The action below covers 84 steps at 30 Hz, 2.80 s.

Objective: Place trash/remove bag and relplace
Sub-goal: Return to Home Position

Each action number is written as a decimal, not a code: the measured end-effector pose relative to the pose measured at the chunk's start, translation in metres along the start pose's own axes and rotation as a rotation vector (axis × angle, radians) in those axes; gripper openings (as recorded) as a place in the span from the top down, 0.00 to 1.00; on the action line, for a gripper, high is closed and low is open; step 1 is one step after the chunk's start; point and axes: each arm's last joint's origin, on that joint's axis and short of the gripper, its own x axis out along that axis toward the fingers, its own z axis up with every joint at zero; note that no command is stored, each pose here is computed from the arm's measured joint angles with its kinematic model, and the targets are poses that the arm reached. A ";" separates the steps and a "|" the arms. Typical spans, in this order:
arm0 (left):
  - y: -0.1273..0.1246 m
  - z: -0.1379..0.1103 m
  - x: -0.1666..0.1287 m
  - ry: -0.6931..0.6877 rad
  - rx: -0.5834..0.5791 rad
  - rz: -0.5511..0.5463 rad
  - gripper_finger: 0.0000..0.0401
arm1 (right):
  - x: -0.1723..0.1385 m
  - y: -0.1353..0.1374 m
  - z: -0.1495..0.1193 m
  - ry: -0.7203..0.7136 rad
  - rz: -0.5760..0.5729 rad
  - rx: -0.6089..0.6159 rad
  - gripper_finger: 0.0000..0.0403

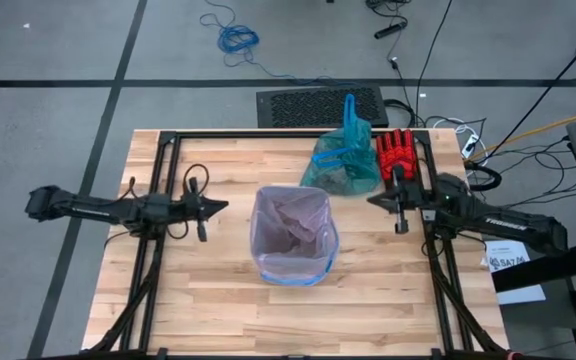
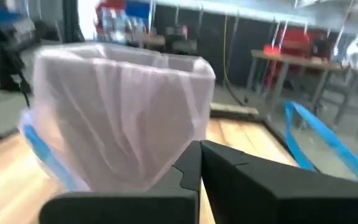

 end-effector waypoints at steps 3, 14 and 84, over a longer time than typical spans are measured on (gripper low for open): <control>-0.002 -0.002 -0.008 0.016 0.017 0.002 1.00 | -0.003 0.004 -0.013 -0.110 0.033 0.020 1.00; -0.017 -0.004 -0.025 0.002 0.039 -0.138 1.00 | -0.015 0.010 -0.027 -0.045 0.042 0.049 1.00; 0.003 -0.004 -0.022 -0.082 0.067 0.258 1.00 | -0.009 0.007 -0.040 0.121 -0.249 0.075 1.00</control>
